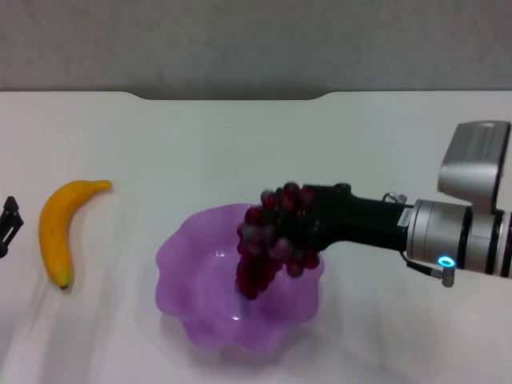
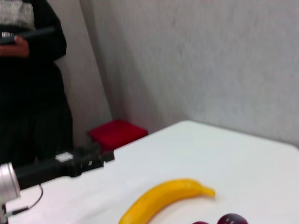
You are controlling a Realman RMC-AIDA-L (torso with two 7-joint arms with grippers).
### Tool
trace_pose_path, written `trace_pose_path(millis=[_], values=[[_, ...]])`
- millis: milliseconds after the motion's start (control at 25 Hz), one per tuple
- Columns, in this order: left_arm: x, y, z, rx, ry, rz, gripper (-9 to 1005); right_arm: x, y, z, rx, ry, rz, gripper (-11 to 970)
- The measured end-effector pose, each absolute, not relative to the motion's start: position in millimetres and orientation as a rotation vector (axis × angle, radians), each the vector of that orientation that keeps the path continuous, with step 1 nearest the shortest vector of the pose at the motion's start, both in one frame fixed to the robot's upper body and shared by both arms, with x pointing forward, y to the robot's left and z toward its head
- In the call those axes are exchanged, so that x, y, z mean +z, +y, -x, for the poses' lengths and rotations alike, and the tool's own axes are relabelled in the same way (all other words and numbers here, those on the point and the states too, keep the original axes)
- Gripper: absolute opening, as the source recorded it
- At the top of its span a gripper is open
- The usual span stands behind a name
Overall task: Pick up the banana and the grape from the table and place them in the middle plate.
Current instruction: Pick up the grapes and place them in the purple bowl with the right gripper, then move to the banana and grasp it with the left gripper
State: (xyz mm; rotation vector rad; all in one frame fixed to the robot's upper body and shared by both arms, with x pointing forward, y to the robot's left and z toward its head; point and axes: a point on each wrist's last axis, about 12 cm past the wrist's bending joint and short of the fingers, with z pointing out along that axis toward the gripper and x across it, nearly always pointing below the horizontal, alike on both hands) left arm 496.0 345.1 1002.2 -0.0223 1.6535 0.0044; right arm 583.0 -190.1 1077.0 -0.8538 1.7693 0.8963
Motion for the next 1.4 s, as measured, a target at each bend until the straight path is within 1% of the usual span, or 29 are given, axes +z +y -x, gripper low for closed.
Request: trace_pose_path(millis=[240, 480, 800, 1040, 1240, 1400], values=[[1002.8, 343.9, -497.4, 0.003, 1.652, 0.015, 875, 1068.5, -191.5, -580.5, 0.905, 1.835, 0.859, 449], [1002.5, 344.5, -496.5, 0.004, 1.652, 0.017, 875, 1067.6, -193.8, -580.8, 0.908, 1.854, 0.836, 447], [1002.8, 344.2, -496.6, 0.003, 1.65, 0.016, 875, 1063.9, -194.5, -584.6, 0.862, 1.889, 0.81, 569], [1002.9, 344.4, -496.6, 0.004, 1.649, 0.017, 874, 1063.4, -195.9, -586.3, 0.853, 1.904, 0.792, 803], [1003.0, 344.3, -496.8, 0.004, 1.649, 0.017, 874, 1066.3, -193.3, -589.4, 0.85, 1.897, 0.801, 809], [1003.2, 344.1, -497.3, 0.003, 1.649, 0.017, 874, 1076.1, -190.1, -596.4, 0.843, 1.86, 0.805, 813]])
